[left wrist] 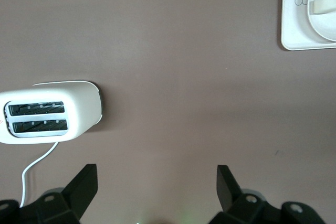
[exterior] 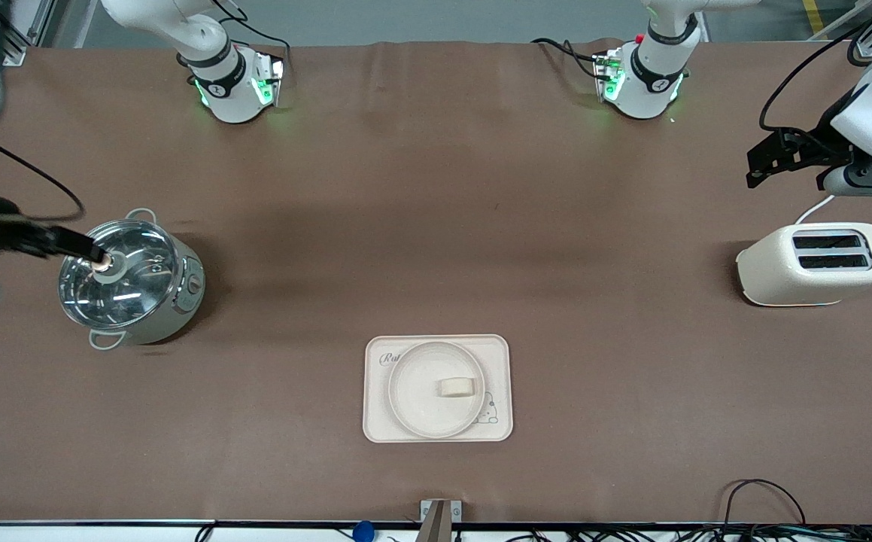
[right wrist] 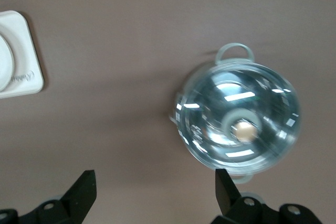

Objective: Place bun in plate and plate on tray

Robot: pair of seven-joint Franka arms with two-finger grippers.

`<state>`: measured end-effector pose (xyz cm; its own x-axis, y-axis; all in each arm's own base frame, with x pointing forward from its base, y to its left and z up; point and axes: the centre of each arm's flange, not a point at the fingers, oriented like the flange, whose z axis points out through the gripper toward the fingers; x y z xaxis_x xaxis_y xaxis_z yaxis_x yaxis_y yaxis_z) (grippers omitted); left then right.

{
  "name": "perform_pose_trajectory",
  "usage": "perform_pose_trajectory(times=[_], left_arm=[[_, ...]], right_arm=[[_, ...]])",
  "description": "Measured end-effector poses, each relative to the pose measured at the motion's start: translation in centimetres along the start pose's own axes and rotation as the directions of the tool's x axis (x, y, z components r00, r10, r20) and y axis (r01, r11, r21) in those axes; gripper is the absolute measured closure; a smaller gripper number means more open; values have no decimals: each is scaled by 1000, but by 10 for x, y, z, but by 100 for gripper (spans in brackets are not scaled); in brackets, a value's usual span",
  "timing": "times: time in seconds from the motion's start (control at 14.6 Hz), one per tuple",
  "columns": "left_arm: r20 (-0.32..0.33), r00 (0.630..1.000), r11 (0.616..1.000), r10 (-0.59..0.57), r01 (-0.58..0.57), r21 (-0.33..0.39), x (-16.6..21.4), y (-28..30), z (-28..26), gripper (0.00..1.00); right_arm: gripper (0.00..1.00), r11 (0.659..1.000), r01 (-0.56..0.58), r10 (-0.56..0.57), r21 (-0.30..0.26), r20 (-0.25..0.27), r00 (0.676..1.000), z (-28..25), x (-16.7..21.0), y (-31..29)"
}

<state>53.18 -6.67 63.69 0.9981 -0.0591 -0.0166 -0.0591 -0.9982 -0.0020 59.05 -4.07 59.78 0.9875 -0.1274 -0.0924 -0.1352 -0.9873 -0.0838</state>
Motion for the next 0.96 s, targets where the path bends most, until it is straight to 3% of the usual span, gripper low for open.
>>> perform_pose_trajectory(times=[0.27,0.69,0.96], left_arm=[[0,1000,1000,2,-2,0,0,1,0,0],[-15,1000,1000,5,-5,-1,1,3,-6,0],[-36,999,1000,5,-5,-2,1,3,-16,0]], right_arm=[[0,1000,6,-7,-24,-53,999,-58,-50,27],[0,999,25,-27,-34,-47,999,-53,-53,18],[0,991,50,-56,-124,-41,998,-51,-53,9]])
